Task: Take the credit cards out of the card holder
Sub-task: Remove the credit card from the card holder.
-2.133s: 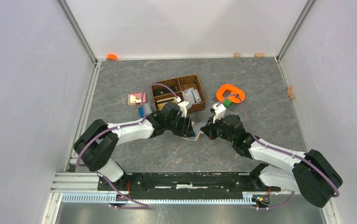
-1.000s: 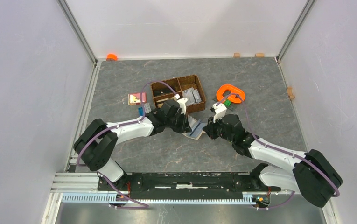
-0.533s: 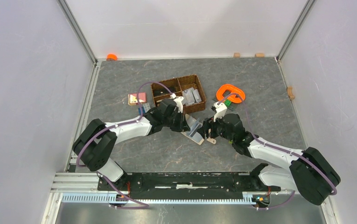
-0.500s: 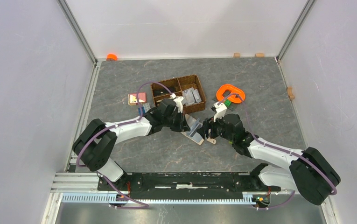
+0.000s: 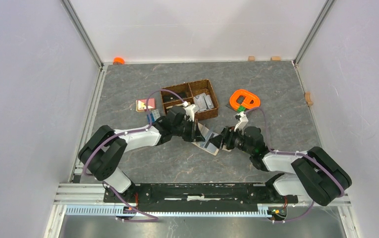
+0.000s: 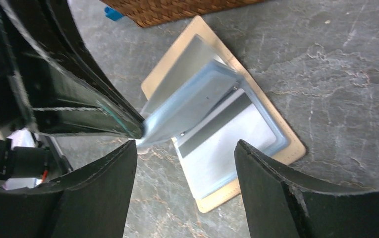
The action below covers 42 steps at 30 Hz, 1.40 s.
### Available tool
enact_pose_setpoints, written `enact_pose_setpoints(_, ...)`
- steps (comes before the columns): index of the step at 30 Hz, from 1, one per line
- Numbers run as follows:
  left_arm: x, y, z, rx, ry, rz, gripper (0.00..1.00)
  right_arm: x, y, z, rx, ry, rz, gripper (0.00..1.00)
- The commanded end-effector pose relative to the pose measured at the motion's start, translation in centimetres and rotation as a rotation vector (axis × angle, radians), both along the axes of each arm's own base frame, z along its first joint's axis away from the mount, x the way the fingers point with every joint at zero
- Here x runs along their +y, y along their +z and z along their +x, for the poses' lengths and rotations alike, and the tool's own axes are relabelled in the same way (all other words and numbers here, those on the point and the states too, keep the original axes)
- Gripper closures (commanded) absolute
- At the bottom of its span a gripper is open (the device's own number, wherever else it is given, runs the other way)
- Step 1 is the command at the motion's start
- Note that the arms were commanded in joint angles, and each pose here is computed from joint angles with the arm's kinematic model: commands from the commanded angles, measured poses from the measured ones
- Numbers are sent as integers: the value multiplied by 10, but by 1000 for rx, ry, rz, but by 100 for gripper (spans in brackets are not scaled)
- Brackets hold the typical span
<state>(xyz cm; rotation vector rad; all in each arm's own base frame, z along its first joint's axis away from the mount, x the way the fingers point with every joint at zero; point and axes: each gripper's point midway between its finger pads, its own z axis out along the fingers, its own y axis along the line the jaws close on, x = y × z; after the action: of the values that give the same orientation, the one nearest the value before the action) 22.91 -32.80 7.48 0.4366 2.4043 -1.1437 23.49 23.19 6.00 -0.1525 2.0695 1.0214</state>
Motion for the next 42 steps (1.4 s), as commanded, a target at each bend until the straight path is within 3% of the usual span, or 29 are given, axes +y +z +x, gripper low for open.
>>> enact_pose_setpoints(1, -14, 3, -5, 31, -27, -57, 98, 10, 37, 11, -50, -35, 161, 23)
enact_pose_setpoints(9, -23, 1, -11, 45, -55, -67, 98, -2, 21, 23, 48, -173, 139, 25)
enact_pose_setpoints(15, -28, 7, -20, 40, -92, -92, 98, 6, 15, 26, 83, -164, 147, 31)
enact_pose_setpoints(18, -36, 10, -27, 29, -128, -107, 98, 19, 14, 24, 90, -106, 158, 37)
enact_pose_setpoints(23, -36, 12, -27, 0, -126, -99, 98, 21, 5, 24, 103, -95, 128, 58)
enact_pose_setpoints(25, -34, 14, -26, -12, -122, -95, 92, 18, 3, 25, 95, -105, 106, 68)
enact_pose_setpoints(29, -24, 8, -18, -31, -66, -32, 62, 8, -1, 30, 59, -123, 25, 91)
enact_pose_setpoints(31, -16, 4, -11, -38, -22, 3, 57, 2, -6, 33, 39, -123, -49, 98)
enact_pose_setpoints(34, -6, 0, -2, -28, 36, 27, 52, 3, -10, 34, 9, -56, -135, 100)
enact_pose_setpoints(42, 35, -5, 23, -65, 219, 148, 51, 21, -5, 23, -16, 102, -99, 100)
